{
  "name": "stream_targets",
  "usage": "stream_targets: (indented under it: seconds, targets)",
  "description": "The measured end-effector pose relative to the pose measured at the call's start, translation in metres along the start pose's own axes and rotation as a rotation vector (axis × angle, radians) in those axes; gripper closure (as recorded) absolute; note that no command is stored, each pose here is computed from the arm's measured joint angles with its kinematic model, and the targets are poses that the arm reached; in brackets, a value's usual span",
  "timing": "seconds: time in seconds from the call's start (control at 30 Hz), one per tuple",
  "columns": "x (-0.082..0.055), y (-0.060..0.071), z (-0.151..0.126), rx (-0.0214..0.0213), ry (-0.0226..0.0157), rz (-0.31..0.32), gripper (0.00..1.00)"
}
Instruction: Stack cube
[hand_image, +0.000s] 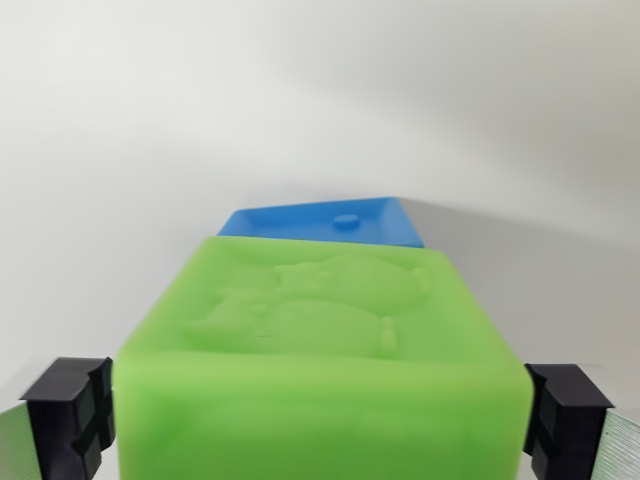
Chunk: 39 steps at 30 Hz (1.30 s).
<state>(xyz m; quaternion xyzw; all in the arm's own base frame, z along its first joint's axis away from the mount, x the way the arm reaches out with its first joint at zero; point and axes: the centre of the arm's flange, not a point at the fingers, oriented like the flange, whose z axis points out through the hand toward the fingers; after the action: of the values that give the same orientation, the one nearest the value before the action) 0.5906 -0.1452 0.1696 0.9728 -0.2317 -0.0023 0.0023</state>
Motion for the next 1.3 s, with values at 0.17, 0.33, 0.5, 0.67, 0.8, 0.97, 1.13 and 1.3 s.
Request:
stream_targets:
  seconds: [0.17, 0.33, 0.5, 0.67, 0.8, 0.97, 1.13, 1.3]
  targets:
    - [0.000, 0.000, 0.000, -0.0001, -0.0003, 0.000, 0.00]
    - [0.000, 0.000, -0.001, 0.0001, -0.0003, 0.000, 0.00]
    - [0.001, 0.000, -0.008, 0.0013, 0.0024, 0.000, 0.00]
    - [0.001, 0.000, -0.019, 0.0026, 0.0026, 0.000, 0.00]
    - [0.001, 0.000, -0.030, 0.0036, 0.0030, 0.000, 0.00]
    - [0.001, 0.000, -0.045, 0.0044, 0.0028, 0.000, 0.00]
    - [0.001, 0.000, -0.062, 0.0051, 0.0034, 0.000, 0.00]
    - [0.001, 0.000, -0.080, 0.0060, 0.0043, 0.000, 0.00]
